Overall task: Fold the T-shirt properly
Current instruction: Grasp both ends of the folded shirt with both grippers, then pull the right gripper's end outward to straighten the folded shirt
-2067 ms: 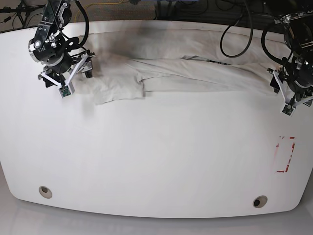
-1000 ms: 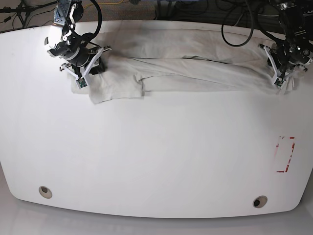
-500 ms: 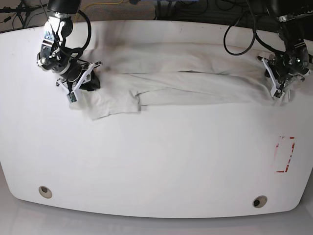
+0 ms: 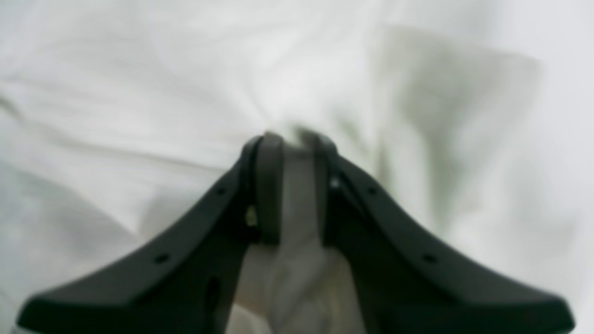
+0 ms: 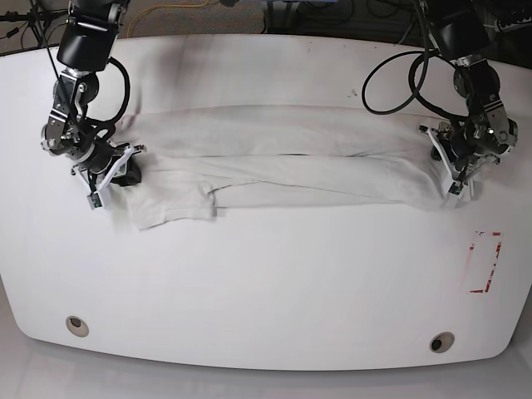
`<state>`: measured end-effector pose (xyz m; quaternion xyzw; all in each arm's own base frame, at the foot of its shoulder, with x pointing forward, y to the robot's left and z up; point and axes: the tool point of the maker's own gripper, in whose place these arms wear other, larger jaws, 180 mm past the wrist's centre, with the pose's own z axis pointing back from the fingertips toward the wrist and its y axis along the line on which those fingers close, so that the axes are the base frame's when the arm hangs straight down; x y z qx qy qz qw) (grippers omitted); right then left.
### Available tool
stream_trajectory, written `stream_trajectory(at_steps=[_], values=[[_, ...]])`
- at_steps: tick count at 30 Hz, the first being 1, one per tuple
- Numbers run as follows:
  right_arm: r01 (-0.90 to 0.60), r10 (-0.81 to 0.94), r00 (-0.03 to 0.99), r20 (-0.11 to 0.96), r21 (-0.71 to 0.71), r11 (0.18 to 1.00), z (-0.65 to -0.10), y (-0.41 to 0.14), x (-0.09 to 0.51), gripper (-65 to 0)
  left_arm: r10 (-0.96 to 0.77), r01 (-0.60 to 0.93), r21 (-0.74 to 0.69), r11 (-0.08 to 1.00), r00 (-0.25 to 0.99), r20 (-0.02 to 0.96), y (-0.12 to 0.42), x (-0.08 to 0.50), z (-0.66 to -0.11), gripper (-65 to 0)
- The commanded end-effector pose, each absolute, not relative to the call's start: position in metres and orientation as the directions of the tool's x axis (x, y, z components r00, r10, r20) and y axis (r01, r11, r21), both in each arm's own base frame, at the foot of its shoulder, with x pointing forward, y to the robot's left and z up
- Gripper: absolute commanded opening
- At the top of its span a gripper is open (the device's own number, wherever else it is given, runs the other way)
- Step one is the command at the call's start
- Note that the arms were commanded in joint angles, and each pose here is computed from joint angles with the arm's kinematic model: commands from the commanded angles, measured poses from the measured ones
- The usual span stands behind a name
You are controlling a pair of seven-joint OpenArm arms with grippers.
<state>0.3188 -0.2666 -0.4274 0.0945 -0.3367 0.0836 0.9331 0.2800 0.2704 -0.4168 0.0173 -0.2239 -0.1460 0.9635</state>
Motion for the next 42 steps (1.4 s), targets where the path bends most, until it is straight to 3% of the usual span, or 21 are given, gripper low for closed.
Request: stream_trajectory(at_steps=[1,4,7,16,22,36,42], values=[[-0.201,0.124,0.78,0.613,0.058,0.978,-0.425,-0.284,0.316,-53.3,-0.298,0.27,0.126,0.954,0.884,0.36,0.28,0.268,-0.423,-53.5],[-0.221,0.152,0.745,0.649,0.026,0.975,-0.409,-0.281,0.326,-53.0,-0.299,0.272,0.126,0.954,0.884,0.358,0.279,0.268,-0.423,-52.2],[-0.24,0.183,0.723,0.666,-0.006,0.971,-0.394,-0.278,0.331,-47.9,-0.298,0.27,0.125,0.955,0.885,0.359,0.279,0.268,-0.423,-48.2],[-0.212,0.181,0.673,0.717,-0.047,0.976,-0.356,-0.274,0.359,-15.1,-0.296,0.269,0.123,0.955,0.886,0.358,0.279,0.266,-0.424,-43.9],[-0.191,0.144,0.657,0.74,-0.022,0.981,-0.347,-0.274,0.382,-14.1,-0.296,0.269,0.124,0.955,0.886,0.356,0.28,0.266,-0.424,-43.9],[-0.126,-0.008,0.71,0.704,0.138,0.982,-0.382,-0.276,0.407,-14.1,-0.298,0.269,0.129,0.954,0.886,0.355,0.282,0.266,-0.423,-43.9],[-0.171,0.033,0.714,0.7,0.129,0.977,-0.388,-0.26,0.41,-14.1,-0.298,0.269,0.129,0.954,0.886,0.355,0.282,0.266,-0.423,-43.9]])
